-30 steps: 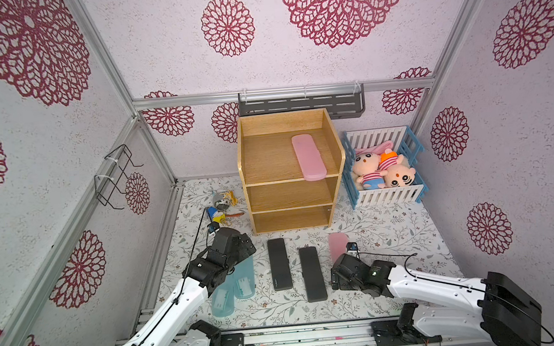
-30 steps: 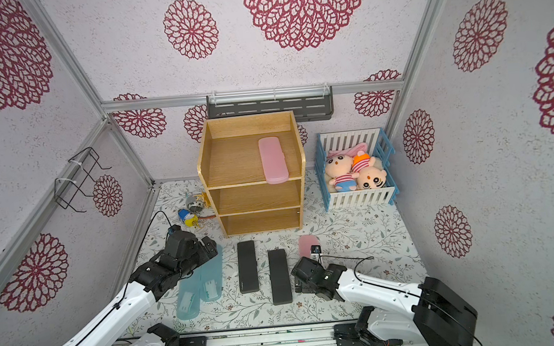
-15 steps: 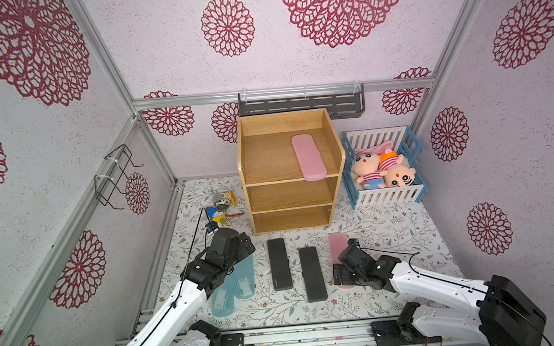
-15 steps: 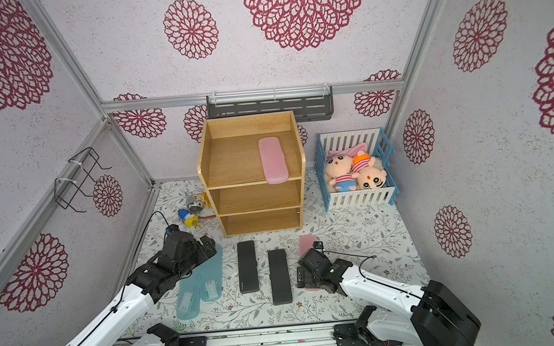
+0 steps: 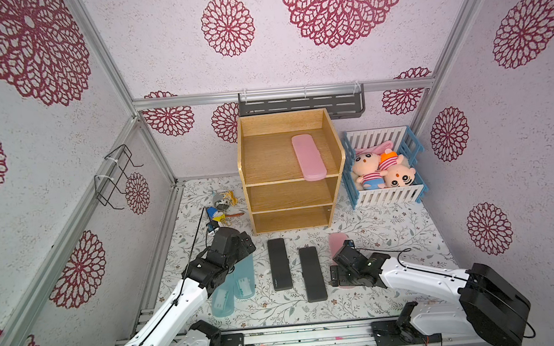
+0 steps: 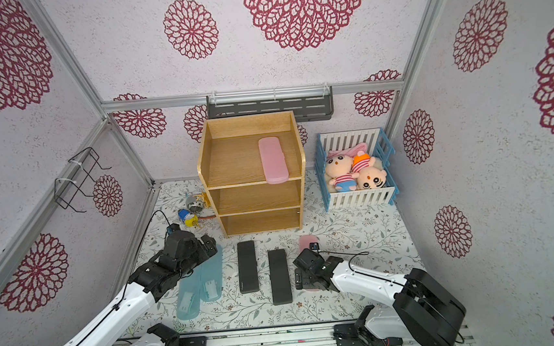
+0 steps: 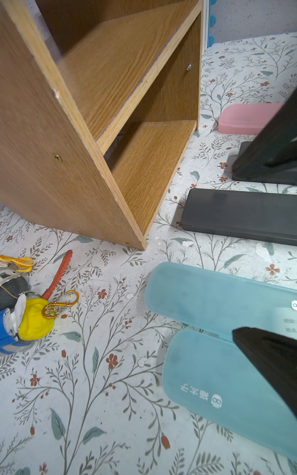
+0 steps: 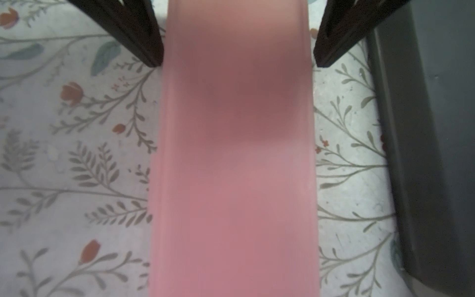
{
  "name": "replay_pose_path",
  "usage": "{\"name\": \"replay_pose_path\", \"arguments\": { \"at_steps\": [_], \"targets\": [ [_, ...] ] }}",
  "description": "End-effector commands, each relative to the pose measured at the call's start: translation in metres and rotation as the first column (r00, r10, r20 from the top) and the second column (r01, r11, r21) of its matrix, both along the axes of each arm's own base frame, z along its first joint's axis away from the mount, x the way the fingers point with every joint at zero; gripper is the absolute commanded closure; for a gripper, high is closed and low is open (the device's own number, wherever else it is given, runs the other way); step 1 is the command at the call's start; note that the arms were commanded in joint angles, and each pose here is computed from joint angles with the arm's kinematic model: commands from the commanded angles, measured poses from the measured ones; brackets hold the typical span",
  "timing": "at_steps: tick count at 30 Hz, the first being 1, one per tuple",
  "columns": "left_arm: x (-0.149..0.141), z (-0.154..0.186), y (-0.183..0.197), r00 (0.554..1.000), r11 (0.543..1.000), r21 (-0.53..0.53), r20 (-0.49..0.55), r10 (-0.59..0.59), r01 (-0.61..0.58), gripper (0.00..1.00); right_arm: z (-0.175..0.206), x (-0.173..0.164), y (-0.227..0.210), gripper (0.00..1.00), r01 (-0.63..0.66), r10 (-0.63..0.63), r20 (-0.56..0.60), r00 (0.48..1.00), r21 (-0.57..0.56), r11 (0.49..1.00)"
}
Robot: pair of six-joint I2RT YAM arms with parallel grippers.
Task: Place the pencil cases on the shelf according to color
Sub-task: Pick up the pencil case from the center of the board.
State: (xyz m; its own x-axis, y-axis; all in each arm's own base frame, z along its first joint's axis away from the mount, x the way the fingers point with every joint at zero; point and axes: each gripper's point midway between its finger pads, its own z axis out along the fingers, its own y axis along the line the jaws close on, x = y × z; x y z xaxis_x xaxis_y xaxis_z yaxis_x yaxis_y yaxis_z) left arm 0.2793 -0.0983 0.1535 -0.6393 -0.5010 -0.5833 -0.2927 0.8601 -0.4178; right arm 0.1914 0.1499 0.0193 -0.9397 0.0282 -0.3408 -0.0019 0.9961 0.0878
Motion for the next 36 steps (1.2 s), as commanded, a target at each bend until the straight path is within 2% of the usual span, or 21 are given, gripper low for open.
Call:
{"name": "replay_pose_path", "arguments": {
  "at_steps": [1, 11, 24, 28, 36],
  "targets": [
    [0.005, 0.002, -0.006, 1.000, 1.000, -0.007, 0.014, -0.007, 0.007, 0.03, -0.006, -0.003, 0.008, 0.01, 0.017, -0.017, -0.021, 1.000, 0.025, 1.000],
    [0.007, 0.002, -0.008, 1.000, 1.000, -0.004, 0.013, -0.010, 0.010, 0.03, -0.013, -0.009, 0.000, 0.02, 0.025, -0.025, -0.029, 0.999, -0.005, 1.000],
    [0.006, 0.005, -0.010, 1.000, 1.000, -0.004, 0.019, -0.015, 0.015, 0.03, -0.017, -0.013, 0.003, 0.19, -0.003, 0.001, -0.043, 0.999, -0.053, 0.999],
    [0.007, 0.005, -0.011, 1.000, 1.000, -0.005, 0.020, -0.016, 0.017, 0.03, -0.013, -0.013, 0.003, 0.30, 0.000, -0.001, -0.024, 1.000, -0.058, 0.998],
    [0.008, 0.008, -0.014, 0.999, 1.000, -0.011, 0.028, -0.020, 0.020, 0.03, 0.017, -0.012, -0.001, 0.32, 0.009, -0.008, 0.043, 0.999, -0.032, 0.999]
  ]
}}
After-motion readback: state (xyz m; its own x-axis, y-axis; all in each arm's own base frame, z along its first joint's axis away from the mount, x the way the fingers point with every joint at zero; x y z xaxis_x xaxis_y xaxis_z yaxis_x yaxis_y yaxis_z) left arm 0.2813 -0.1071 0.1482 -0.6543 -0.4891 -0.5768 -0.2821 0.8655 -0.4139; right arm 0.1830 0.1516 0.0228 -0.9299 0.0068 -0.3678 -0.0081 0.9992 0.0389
